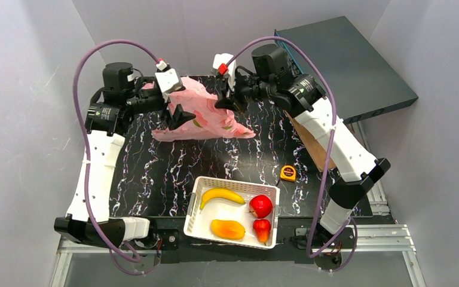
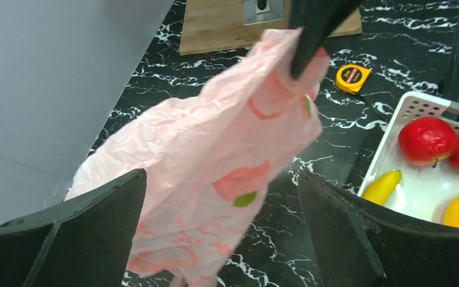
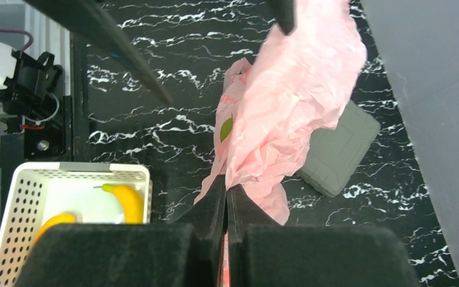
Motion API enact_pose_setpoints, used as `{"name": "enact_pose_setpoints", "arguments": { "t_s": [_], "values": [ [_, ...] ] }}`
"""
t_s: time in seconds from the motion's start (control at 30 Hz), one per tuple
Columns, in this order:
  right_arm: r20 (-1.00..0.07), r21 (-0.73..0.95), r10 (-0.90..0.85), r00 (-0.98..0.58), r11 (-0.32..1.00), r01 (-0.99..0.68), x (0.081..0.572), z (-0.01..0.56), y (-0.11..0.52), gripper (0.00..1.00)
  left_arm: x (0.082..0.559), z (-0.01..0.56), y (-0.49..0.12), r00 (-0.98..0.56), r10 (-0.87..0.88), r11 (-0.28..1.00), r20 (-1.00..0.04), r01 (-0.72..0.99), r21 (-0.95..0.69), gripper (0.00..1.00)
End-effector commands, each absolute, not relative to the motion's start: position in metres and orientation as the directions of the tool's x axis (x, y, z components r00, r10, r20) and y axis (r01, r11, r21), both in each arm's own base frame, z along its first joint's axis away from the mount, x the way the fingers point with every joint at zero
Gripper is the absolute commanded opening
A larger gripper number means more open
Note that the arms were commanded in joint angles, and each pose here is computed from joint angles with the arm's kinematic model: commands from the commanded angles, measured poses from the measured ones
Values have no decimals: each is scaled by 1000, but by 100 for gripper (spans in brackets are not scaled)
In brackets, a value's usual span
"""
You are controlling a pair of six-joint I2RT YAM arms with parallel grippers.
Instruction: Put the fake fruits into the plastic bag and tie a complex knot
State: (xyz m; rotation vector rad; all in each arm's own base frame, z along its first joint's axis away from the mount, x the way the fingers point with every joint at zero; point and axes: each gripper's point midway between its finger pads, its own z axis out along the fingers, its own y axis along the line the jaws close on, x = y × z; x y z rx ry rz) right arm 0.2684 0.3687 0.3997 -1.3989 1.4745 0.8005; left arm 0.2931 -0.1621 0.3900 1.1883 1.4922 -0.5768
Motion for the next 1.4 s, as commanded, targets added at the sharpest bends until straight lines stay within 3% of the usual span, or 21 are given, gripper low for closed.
{"name": "enact_pose_setpoints", "arguments": {
  "t_s": [0.0, 0.17, 0.3, 0.4, 0.47, 0.57, 0.6, 0.67, 0.7, 0.73, 0.8, 0.83, 1.1, 1.37],
  "values": [
    [-921, -200, -360, 148, 111, -973, 246, 408, 369, 1, 297, 405, -168, 252, 376, 360, -891, 847, 392, 98],
    [-906, -254, -357, 227, 31, -967, 216, 398, 375, 1, 265, 410, -180, 403, 337, 233, -851, 840, 489, 98],
    [-902, -284, -338, 269, -5, -959, 201, 398, 381, 1, 245, 401, -193, 403, 326, 157, -855, 869, 469, 97],
    [-913, -283, -306, 270, -2, -959, 197, 407, 384, 1, 229, 382, -204, 404, 362, 79, -840, 885, 459, 93],
    [-921, -277, -286, 266, -1, -961, 194, 413, 384, 1, 226, 370, -207, 407, 395, 62, -823, 883, 466, 84],
    [-928, -277, -264, 265, 7, -961, 190, 419, 382, 1, 224, 360, -204, 357, 418, 87, -836, 900, 427, 69],
    [-929, -277, -255, 267, 5, -961, 188, 421, 380, 1, 223, 359, -203, 342, 420, 96, -840, 904, 416, 58],
    [-933, -277, -239, 268, 1, -961, 182, 423, 377, 7, 219, 360, -202, 317, 417, 112, -852, 912, 394, 26],
    [-938, -273, -224, 264, 12, -962, 180, 427, 374, 17, 218, 361, -202, 282, 411, 139, -867, 920, 366, 6],
    [-944, -263, -216, 251, 30, -964, 180, 427, 372, 42, 219, 365, -200, 239, 404, 186, -883, 924, 335, 0],
    [-948, -265, -208, 241, 96, -959, 183, 431, 360, 89, 219, 371, -194, 212, 384, 256, -899, 911, 324, 0],
    [-948, -263, -218, 232, 126, -957, 186, 428, 351, 97, 215, 373, -193, 222, 368, 262, -903, 907, 330, 0],
    [-925, -156, -373, 77, 187, -970, 195, 354, 282, 98, 196, 398, -195, 246, 272, 283, -930, 904, 321, 0],
    [-916, -161, -389, 95, 141, -977, 197, 323, 287, 98, 193, 423, -202, 270, 222, 249, -937, 913, 322, 0]
  ]
}}
